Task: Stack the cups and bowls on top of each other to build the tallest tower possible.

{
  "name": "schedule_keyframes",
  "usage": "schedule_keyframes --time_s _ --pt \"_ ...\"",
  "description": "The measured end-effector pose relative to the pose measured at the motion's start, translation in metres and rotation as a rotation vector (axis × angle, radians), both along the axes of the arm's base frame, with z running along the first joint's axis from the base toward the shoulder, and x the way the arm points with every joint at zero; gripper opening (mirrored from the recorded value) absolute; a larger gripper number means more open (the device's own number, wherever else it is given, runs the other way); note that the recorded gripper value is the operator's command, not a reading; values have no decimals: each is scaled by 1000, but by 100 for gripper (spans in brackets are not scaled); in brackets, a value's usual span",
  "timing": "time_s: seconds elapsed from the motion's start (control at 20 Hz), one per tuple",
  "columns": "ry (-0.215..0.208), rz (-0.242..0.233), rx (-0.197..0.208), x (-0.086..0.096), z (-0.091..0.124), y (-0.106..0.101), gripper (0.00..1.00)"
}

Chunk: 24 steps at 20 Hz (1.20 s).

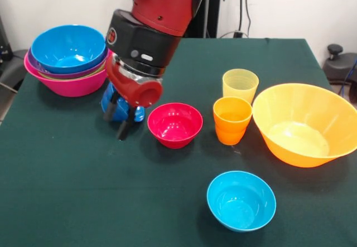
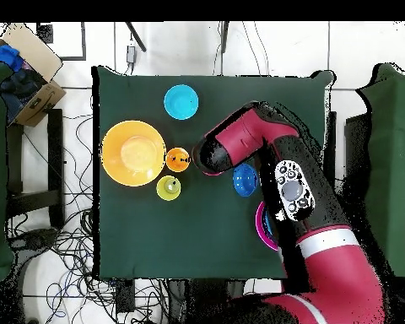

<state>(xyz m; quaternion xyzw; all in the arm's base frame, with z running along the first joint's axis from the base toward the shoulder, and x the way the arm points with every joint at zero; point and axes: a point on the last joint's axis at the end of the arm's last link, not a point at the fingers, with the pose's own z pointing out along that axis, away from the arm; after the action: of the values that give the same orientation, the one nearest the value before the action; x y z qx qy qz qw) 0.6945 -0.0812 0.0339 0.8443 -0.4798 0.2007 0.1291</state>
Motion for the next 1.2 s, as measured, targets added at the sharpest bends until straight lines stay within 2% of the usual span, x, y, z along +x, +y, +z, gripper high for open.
schedule_keyframes --time_s 0.05,0.25,0.45,0.6,0.7,0.75,0.9,1.0,1.1,1.2 --pt "19 -18 -32 -2 4 -6 100" --pt "46 -62 -107 -3 14 -23 100" --pt "51 -79 -172 -2 20 -38 100" --pt "56 -96 -177 -4 21 -43 100" --pt "69 -131 -155 -7 22 -44 100" --pt "93 -192 -112 -12 24 -45 100" --pt "144 -312 -32 -19 30 -48 100" --pt "175 -371 4 -24 34 -50 100" --pt "226 -462 59 -31 41 -55 100" --pt "266 -528 102 -37 47 -60 100"
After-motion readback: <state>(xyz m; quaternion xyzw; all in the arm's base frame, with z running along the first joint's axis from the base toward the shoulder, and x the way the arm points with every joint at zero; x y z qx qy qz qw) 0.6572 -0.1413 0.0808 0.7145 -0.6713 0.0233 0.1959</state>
